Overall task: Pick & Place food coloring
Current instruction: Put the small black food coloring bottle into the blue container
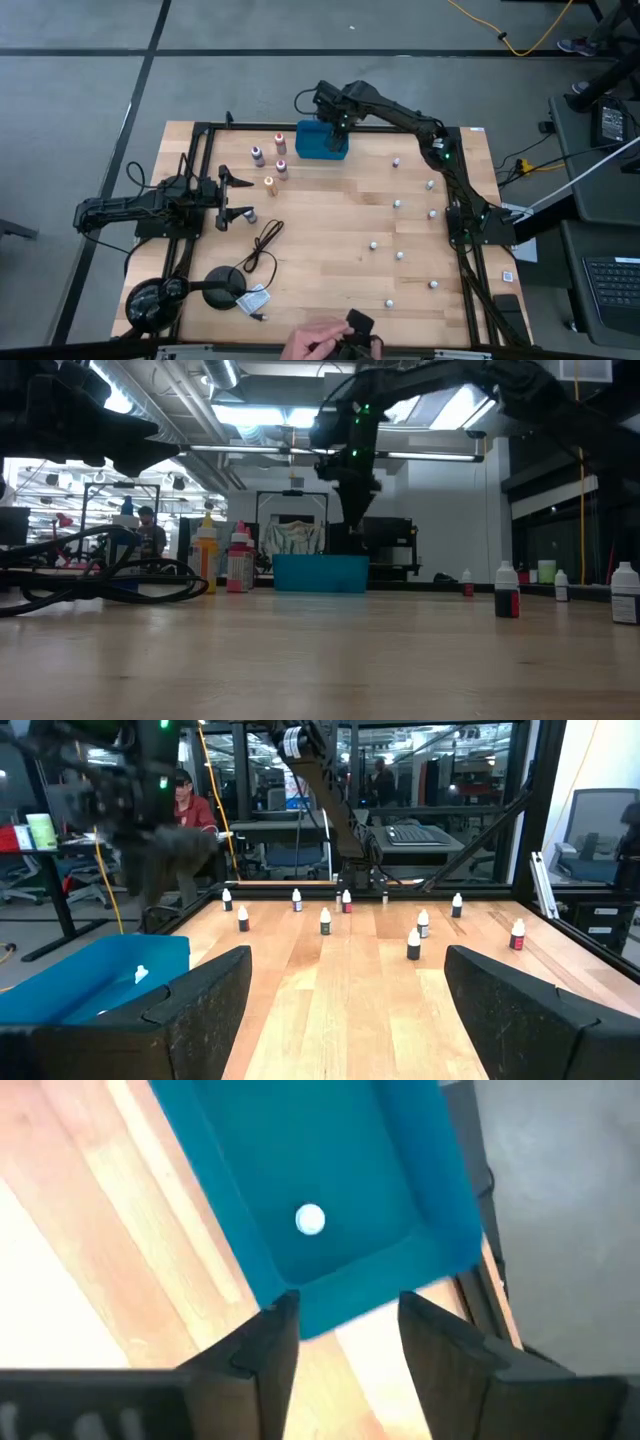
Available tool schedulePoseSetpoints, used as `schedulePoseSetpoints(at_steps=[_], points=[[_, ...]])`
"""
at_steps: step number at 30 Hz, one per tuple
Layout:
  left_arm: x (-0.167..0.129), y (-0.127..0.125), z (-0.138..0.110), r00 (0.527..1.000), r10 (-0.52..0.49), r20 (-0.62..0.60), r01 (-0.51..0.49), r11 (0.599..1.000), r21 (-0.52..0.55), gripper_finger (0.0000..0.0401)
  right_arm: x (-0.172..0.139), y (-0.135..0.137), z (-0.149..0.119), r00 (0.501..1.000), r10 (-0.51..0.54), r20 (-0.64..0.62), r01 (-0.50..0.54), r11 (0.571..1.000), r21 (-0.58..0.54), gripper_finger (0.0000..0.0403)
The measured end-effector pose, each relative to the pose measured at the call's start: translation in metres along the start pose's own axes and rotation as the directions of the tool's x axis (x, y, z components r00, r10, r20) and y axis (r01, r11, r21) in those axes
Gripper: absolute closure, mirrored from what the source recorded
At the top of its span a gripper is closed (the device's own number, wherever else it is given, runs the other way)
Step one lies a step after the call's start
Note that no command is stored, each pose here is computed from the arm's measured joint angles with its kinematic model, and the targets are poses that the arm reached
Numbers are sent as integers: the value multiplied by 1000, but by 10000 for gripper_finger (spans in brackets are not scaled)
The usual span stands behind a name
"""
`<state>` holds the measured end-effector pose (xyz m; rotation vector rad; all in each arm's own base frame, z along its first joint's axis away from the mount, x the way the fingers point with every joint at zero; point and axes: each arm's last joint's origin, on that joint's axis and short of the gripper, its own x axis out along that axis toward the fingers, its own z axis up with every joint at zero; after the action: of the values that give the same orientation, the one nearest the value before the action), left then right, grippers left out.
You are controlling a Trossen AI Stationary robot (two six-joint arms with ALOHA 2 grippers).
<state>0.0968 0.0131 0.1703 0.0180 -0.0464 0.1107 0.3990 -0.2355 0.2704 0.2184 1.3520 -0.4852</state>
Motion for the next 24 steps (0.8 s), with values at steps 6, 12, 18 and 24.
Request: schedulePoseSetpoints(at_steps=[6, 12, 18, 24], points=[[0, 0, 0, 1000, 0, -1, 0, 1000, 0, 74, -28, 5, -14, 998, -30, -47, 36, 989, 142, 154], [0, 0, 0, 1000, 0, 0, 0, 1000, 0, 72, -53, 6, -29, 993, -82, -88, 100, 969, 225, 114], [0, 0, 0, 1000, -1, -1, 1, 1000, 0, 73, -76, 4, -37, 997, -72, -38, 80, 932, 352, 109], [0, 0, 0, 1000, -1, 0, 1, 1000, 0, 74, -89, 1, -43, 993, -117, -13, 112, 899, 422, 109]])
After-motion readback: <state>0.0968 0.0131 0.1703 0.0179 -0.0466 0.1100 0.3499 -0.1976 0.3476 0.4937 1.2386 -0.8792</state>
